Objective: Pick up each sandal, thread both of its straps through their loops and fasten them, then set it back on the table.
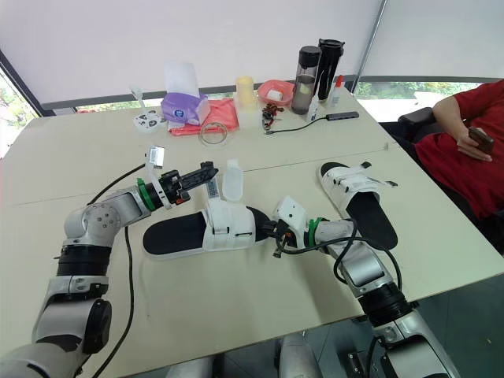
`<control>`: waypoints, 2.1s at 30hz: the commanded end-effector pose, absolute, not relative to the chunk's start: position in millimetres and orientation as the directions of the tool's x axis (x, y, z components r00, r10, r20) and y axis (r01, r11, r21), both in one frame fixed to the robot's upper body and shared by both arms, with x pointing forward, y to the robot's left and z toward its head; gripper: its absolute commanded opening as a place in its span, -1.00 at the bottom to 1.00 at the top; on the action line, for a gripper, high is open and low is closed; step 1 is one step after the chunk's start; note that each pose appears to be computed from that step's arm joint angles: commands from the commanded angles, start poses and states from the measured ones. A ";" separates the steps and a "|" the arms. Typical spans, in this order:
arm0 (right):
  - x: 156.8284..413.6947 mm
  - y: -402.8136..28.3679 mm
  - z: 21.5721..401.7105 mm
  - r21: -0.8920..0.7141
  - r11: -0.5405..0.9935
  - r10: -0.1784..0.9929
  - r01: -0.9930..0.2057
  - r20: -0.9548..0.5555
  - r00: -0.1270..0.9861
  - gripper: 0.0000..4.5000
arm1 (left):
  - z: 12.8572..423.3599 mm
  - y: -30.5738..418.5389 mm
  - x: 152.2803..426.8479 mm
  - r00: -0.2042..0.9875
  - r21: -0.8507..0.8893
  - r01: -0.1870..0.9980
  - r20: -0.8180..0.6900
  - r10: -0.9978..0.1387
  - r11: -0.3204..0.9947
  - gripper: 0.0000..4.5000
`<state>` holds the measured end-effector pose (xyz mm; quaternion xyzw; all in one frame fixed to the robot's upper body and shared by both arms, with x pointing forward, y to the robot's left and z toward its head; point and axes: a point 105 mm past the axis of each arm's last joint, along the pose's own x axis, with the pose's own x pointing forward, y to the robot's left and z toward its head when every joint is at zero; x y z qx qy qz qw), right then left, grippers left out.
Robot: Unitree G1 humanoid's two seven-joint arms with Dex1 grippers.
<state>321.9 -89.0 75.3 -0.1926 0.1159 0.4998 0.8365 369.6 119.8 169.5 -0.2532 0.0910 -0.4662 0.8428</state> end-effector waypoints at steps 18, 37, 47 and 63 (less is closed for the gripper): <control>313.0 -113.6 20.5 -0.131 0.486 0.679 -0.864 -0.566 0.468 -1.00 | 119.7 133.5 383.8 0.625 -0.653 0.564 -0.063 -0.778 0.506 -0.97; 313.5 -113.4 19.7 -0.134 0.486 0.678 -0.864 -0.566 0.469 -1.00 | 78.6 135.7 365.8 0.577 -0.649 0.507 -0.234 -0.783 0.568 -0.63; 315.3 -113.8 20.1 -0.135 0.493 0.675 -0.859 -0.564 0.476 -1.00 | 96.5 172.6 383.4 0.673 -0.585 0.488 -0.221 -0.705 0.649 0.97; 316.9 -112.7 17.9 -0.133 0.490 0.677 -0.862 -0.565 0.472 -1.00 | 183.7 134.1 371.9 0.688 -0.407 0.686 0.092 -0.720 0.603 0.97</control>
